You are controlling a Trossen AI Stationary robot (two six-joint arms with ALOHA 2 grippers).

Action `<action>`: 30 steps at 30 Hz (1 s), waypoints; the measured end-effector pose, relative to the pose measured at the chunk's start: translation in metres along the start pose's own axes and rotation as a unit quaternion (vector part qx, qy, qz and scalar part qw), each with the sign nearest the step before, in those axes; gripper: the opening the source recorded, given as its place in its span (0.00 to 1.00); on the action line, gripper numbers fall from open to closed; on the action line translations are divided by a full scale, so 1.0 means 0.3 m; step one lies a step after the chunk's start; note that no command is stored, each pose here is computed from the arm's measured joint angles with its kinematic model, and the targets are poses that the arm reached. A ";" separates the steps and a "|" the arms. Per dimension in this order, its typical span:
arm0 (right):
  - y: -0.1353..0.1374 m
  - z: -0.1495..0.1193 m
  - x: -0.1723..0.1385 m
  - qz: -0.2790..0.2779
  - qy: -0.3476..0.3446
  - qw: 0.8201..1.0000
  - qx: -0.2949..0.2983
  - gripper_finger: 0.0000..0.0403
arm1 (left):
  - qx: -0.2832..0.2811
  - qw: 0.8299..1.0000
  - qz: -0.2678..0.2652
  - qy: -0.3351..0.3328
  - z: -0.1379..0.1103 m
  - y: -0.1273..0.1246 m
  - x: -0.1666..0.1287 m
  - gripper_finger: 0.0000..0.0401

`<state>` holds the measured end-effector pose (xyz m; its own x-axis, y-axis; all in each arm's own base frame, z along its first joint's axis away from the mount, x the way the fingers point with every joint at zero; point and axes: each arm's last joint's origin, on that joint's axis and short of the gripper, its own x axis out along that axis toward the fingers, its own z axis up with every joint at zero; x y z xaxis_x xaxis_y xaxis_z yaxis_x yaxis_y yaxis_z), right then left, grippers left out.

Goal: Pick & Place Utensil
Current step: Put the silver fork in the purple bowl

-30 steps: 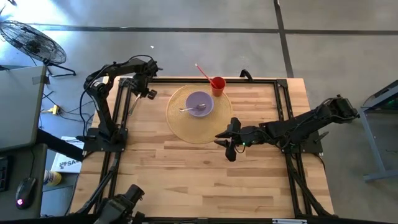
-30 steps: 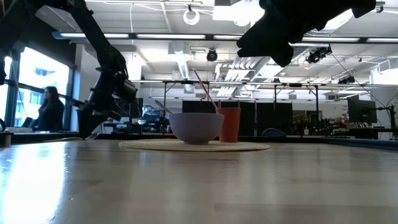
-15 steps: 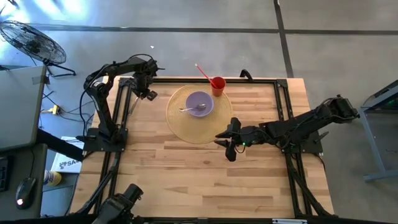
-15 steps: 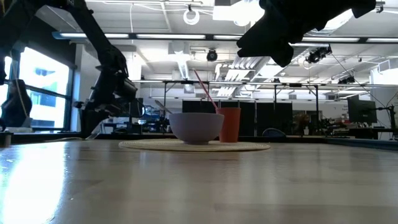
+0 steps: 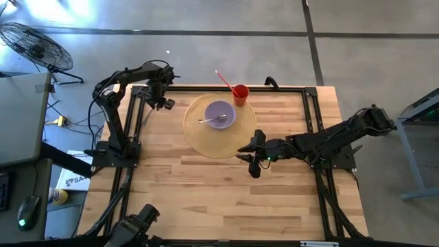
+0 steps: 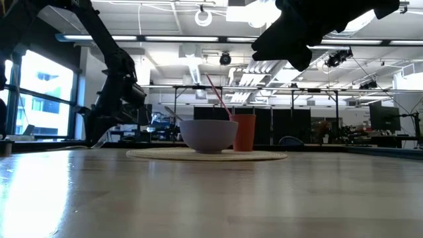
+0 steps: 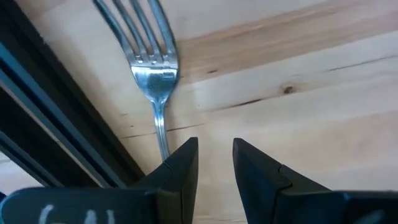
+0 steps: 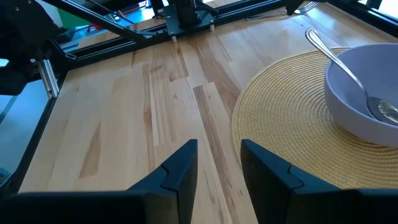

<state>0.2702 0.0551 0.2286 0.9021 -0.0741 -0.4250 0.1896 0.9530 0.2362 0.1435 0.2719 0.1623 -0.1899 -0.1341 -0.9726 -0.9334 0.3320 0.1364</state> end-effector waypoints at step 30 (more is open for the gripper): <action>-0.001 0.000 0.000 -0.001 0.000 0.996 -0.090 0.29 | -0.089 0.993 0.071 -0.021 -0.220 -0.080 0.027 0.00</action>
<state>0.2703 0.0548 0.2286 0.9021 -0.0751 -0.4250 0.1178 0.9902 0.0749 0.1442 0.2012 0.1636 -0.3135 -0.0581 -0.9478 -0.9382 0.1730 0.2997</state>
